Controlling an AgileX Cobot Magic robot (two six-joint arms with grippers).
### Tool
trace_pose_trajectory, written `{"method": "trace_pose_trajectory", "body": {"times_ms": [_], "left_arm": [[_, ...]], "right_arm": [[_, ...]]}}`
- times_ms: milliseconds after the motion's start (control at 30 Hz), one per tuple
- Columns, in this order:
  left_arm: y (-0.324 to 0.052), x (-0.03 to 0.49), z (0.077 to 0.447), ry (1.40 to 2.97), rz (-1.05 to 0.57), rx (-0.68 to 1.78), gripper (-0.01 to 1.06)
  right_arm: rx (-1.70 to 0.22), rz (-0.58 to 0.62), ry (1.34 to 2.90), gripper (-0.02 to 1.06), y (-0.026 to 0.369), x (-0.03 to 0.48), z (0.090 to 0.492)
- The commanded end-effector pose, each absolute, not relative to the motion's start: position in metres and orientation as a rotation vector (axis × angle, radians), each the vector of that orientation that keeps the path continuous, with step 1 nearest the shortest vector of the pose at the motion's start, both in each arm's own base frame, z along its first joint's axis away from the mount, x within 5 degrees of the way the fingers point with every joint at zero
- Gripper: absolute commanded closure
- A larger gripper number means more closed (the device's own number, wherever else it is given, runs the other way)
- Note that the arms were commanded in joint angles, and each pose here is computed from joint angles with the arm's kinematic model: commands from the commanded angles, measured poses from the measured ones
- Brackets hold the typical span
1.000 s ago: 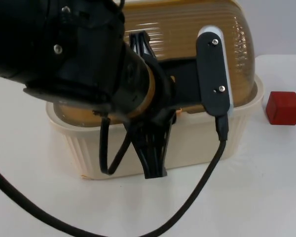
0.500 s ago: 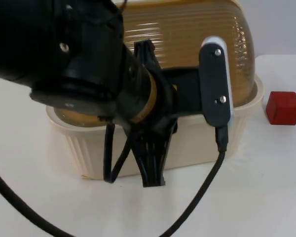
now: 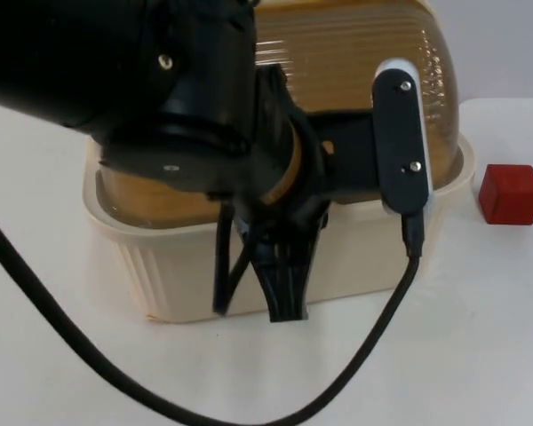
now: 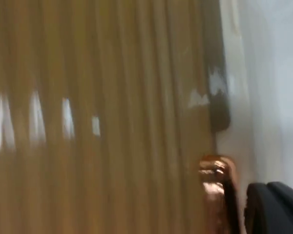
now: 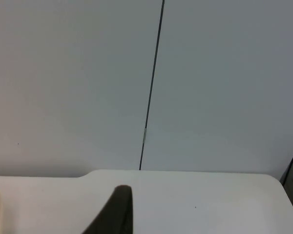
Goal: Open the box lid with the left hand, place the block into the box with the right hand, then close the box lid with the left hand.
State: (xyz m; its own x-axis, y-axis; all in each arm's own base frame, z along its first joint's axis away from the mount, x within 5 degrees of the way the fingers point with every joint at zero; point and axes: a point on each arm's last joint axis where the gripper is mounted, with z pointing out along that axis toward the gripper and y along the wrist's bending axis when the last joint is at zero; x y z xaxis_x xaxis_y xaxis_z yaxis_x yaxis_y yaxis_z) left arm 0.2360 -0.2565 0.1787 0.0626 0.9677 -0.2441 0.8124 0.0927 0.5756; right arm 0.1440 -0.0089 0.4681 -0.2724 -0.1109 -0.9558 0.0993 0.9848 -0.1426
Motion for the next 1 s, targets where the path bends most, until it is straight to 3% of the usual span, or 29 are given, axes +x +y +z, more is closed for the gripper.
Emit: {"method": "trace_pose_trajectory", "body": {"times_ms": [0,967], "left_arm": [[-0.255,0.236,0.179,1.819,0.323,1.743,1.05],[-0.241,0.244,0.187,1.878,0.526,1.615,1.05]], "right_arm": [[-0.018,-0.211,1.826,0.04,-0.009,0.143,0.470],[-0.018,-0.211,1.826,0.04,-0.009,0.143,0.470]]}}
